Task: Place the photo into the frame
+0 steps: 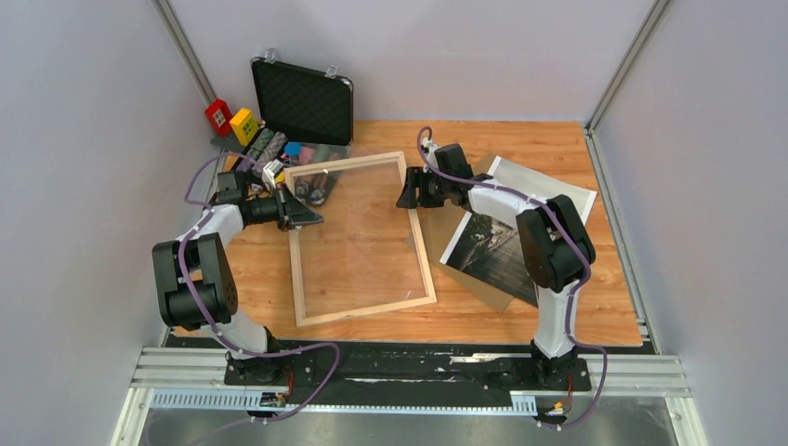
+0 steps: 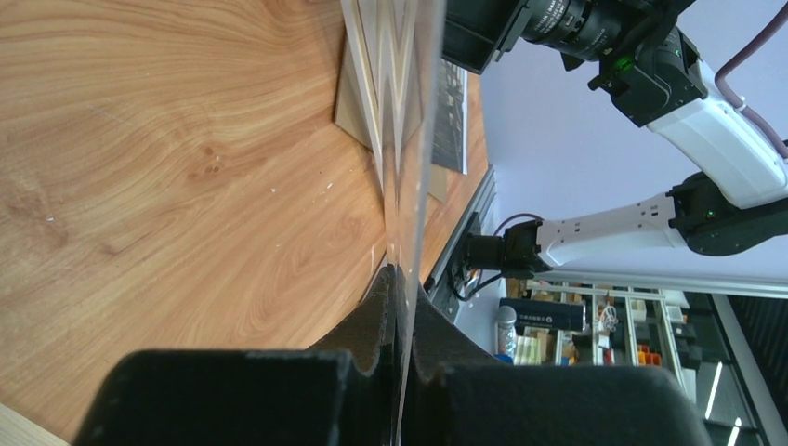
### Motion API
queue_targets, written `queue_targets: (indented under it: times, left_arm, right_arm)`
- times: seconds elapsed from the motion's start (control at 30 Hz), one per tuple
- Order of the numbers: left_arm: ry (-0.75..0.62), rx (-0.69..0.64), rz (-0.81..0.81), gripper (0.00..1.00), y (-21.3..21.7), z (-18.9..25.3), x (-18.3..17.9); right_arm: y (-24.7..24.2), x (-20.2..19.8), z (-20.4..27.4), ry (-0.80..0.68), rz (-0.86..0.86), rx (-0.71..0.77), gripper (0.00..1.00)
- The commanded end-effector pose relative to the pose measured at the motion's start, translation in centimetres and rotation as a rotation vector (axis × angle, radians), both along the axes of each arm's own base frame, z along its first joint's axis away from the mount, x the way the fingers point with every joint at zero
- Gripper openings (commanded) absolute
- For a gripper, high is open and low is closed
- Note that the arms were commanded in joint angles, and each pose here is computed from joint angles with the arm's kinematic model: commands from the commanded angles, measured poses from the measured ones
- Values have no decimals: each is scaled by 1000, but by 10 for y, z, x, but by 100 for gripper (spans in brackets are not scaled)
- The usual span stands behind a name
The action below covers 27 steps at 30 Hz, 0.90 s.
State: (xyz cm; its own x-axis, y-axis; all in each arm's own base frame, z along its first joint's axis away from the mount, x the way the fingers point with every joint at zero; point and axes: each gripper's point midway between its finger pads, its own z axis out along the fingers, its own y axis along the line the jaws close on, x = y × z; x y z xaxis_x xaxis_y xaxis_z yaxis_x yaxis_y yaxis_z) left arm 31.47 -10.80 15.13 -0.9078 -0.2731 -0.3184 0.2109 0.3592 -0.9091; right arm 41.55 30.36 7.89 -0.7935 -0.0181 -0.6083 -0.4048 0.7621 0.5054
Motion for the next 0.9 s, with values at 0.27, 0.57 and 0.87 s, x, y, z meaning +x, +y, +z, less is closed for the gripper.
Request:
queue_targets:
  times: [0.27, 0.57, 0.87]
  left_arm:
    - [-56, -3, -28, 0, -2, 4, 6]
    - [-45, -1, -27, 0, -1, -3, 9]
    - [-35, 13, -24, 0, -1, -9, 10]
  right_arm:
    - [11, 7, 17, -59, 38, 40, 61]
    - [11, 7, 18, -62, 39, 41, 61]
    - [12, 7, 19, -62, 42, 45, 61]
